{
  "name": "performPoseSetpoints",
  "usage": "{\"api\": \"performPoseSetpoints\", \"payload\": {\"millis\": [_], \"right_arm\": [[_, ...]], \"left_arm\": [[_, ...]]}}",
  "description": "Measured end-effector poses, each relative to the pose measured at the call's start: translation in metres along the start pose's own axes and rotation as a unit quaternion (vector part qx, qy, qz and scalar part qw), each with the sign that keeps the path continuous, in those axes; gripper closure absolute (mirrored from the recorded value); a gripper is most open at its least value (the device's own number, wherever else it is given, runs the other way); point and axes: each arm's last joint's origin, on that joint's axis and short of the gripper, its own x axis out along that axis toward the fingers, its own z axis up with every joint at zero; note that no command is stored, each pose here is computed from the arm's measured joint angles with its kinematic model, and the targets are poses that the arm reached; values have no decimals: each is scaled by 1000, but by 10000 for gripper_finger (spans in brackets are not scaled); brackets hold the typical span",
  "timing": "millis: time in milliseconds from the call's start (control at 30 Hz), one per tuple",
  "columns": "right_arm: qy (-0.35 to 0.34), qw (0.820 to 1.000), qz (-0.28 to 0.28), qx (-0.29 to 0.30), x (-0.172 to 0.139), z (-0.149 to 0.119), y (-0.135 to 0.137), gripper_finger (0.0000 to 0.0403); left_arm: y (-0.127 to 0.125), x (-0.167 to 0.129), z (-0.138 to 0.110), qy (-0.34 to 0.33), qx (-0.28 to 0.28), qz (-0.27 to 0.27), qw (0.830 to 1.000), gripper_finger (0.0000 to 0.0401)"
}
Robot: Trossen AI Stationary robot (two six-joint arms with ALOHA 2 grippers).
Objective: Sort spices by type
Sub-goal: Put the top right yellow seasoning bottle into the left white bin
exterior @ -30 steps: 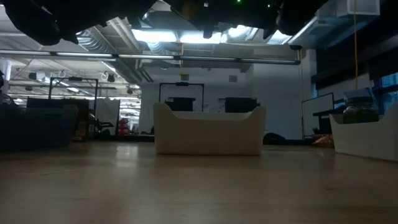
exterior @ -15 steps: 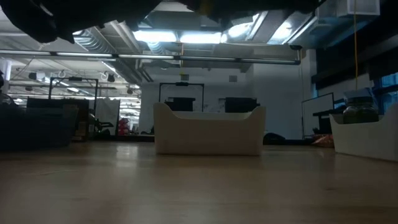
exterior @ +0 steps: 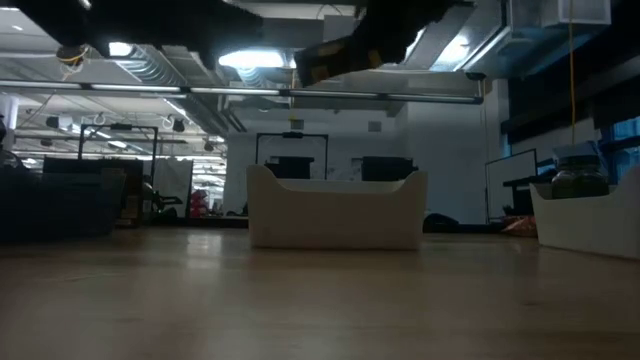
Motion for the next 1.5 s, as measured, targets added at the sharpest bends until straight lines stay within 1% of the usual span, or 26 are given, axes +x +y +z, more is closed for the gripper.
{"api": "performPoseSetpoints", "payload": {"millis": [100, 200, 300, 433, 700, 833, 933, 1133, 1267, 1500], "right_arm": [[10, 1000, 10, 8, 1, -4, 1, 177], [17, 1000, 17, 11, 2, -7, 2, 178], [11, 1000, 27, 11, 2, -6, 2, 177], [16, 999, 34, 11, 2, -7, 3, 174], [9, 999, 34, 1, 3, -5, 2, 172], [-5, 1000, 28, 2, 0, 2, 2, 172], [-16, 1000, 18, 4, -3, 7, 0, 172], [-28, 999, 16, 4, -4, 11, 0, 171], [-52, 999, 16, 6, -4, 16, 0, 171], [-47, 999, 16, 4, -4, 15, 0, 171]], "left_arm": [[-1, 14, -5, 21, -1, -18, 1000, 274], [-4, 31, -10, 40, -5, -54, 998, 309], [-5, 45, -16, 60, -2, -57, 997, 333], [-5, 56, -19, 69, 0, -45, 997, 350], [-4, 56, -22, 83, 2, -43, 996, 356], [-2, 57, -27, 96, 3, -40, 995, 356], [-2, 59, -29, 97, 3, -40, 994, 356], [-3, 60, -30, 94, 3, -44, 995, 356], [-3, 62, -31, 88, 2, -53, 995, 356], [-3, 62, -31, 85, 3, -55, 995, 356]]}}
